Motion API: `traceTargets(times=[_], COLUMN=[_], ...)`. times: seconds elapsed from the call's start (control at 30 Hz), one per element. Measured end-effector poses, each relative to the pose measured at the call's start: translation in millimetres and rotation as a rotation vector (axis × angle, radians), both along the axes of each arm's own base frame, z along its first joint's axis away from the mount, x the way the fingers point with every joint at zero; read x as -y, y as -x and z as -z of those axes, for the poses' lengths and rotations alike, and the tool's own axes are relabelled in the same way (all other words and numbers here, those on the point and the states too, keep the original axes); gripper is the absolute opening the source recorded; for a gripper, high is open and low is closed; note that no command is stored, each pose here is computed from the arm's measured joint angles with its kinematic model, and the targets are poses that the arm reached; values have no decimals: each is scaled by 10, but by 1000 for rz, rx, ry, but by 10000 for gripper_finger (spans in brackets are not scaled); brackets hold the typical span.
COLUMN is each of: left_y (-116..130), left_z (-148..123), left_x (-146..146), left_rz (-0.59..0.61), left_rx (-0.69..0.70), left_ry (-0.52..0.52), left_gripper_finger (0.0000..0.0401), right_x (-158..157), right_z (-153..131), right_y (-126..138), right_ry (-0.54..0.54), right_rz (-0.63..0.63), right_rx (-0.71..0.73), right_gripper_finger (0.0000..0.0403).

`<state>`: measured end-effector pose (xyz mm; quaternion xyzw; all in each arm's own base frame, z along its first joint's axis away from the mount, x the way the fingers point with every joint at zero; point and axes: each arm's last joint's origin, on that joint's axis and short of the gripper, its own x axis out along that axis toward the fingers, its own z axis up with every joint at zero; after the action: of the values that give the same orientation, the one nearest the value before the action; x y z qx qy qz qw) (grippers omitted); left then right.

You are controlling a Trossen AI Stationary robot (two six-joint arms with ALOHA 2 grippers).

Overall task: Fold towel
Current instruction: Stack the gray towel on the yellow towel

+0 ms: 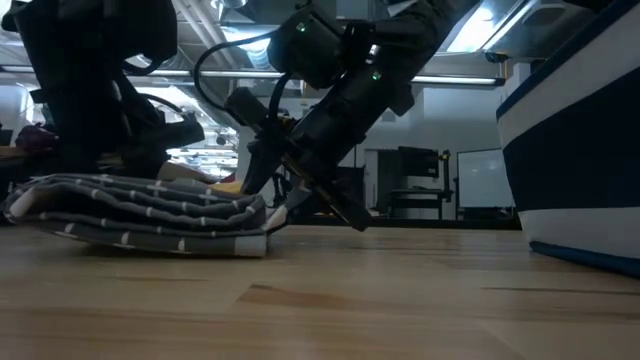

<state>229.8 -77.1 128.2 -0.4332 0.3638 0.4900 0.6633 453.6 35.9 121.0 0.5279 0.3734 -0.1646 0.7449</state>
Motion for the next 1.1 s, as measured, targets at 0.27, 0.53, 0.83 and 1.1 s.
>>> traceTargets(times=[0.27, 0.53, 0.83, 1.1], left_y=[24, 101, 285, 386], left_z=[-37, -122, -498, -779], left_x=[-34, -71, -190, -442], left_rz=[49, 53, 82, 131], left_rx=[-8, -25, 31, 64], left_ry=[-101, -154, -224, -275], left_gripper_finger=[12, 5, 2, 1], right_x=[25, 36, 53, 202], right_z=[5, -43, -230, -329], right_y=[-9, -57, -193, -244], right_ry=[93, 121, 99, 114], right_rz=[18, 37, 111, 277], right_rx=[17, 88, 324, 428], right_gripper_finger=[49, 36, 15, 7])
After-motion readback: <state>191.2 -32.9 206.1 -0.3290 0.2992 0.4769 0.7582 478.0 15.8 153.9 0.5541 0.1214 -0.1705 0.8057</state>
